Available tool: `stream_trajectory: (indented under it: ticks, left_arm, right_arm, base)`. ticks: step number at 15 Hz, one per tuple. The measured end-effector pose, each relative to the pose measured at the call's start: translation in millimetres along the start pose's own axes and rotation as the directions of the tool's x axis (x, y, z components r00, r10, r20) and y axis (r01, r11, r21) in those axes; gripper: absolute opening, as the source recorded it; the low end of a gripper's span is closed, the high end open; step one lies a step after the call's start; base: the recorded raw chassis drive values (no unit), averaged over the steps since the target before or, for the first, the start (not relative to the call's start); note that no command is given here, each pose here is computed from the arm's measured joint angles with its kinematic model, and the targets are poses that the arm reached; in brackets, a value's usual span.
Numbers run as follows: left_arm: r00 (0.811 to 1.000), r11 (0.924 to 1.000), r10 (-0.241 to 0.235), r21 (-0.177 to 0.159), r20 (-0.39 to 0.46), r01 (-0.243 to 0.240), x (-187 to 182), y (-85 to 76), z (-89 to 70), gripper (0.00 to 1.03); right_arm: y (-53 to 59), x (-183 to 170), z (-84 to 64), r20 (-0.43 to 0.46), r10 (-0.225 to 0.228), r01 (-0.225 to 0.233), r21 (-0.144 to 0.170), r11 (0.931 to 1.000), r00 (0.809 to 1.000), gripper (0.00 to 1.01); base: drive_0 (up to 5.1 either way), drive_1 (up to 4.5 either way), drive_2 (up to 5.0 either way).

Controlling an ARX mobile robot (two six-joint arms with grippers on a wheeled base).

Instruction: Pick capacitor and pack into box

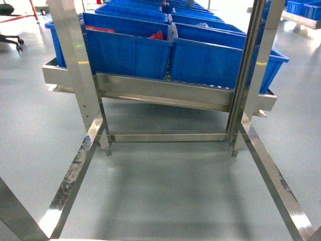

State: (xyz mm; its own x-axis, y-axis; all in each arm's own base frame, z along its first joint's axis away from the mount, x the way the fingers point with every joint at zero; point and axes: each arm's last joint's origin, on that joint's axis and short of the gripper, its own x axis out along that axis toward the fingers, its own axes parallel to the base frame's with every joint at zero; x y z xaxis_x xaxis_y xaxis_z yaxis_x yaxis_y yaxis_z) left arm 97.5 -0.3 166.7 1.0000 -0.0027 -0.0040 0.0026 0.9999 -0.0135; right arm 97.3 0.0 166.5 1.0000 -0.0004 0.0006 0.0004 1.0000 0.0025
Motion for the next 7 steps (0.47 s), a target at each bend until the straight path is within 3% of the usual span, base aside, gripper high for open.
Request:
stream_trajectory:
  ticks: [4,7]
  left_arm:
    - [1.000,1.0000,0.000,0.000,0.001,0.000,0.0,0.0,0.1,0.44]
    - [1.000,1.0000,0.000,0.000,0.000,0.000,0.0,0.0,0.0,0.44]
  right_arm:
    - [0.0,0.0,0.1,0.001,0.000,0.000,0.000,1.0000,1.000,0.98]
    - [0.0,0.0,0.3,0.003,0.000,0.000,0.000,1.0000,1.000,0.98]
  base:
    - [0.0,0.00,0.0]
    - [-4.9,2.55,2.6]
